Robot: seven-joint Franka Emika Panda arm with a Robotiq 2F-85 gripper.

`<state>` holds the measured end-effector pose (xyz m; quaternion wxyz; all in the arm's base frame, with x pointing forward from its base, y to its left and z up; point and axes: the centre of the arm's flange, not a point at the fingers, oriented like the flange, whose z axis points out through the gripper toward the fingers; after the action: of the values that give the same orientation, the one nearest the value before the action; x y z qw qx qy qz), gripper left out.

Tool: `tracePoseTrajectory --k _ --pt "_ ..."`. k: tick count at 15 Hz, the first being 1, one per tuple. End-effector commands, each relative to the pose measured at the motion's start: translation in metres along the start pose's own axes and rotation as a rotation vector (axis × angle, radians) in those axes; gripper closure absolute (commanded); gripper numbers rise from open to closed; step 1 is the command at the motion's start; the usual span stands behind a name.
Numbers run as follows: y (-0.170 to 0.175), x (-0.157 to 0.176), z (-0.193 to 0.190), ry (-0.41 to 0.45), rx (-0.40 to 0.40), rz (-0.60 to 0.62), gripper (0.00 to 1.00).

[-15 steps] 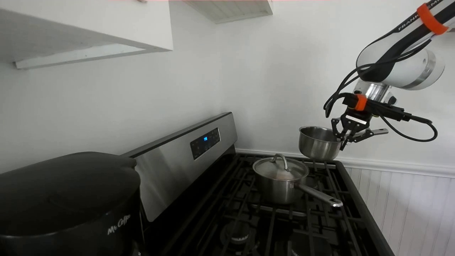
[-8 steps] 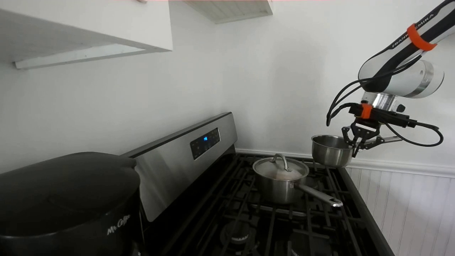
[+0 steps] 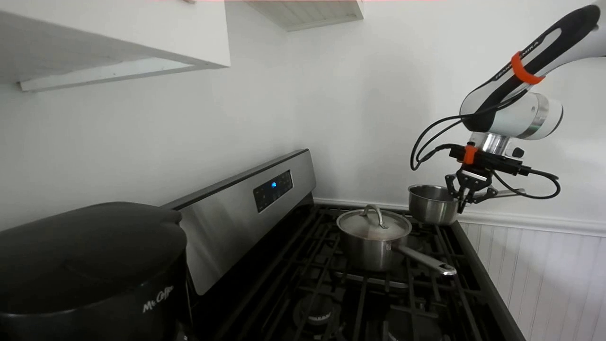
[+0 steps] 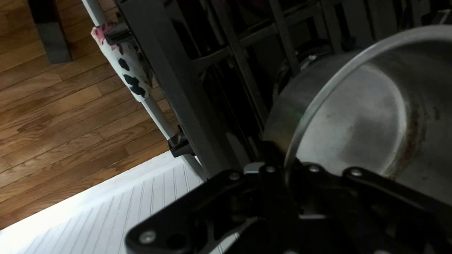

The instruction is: Slide the silver pot on the right to the middle of the job of the stove, pick up the silver pot on the left and place it on the bottom right cooker on the hob of the stove

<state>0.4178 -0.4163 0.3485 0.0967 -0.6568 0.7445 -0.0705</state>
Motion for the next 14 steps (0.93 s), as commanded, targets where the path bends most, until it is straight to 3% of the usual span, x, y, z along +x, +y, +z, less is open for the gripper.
tracePoseTrajectory --k 1,14 --pt "-0.033 0.014 0.009 -0.020 0.007 0.021 0.99" --pt "-0.053 0.007 0.057 -0.022 -0.077 -0.034 0.96"
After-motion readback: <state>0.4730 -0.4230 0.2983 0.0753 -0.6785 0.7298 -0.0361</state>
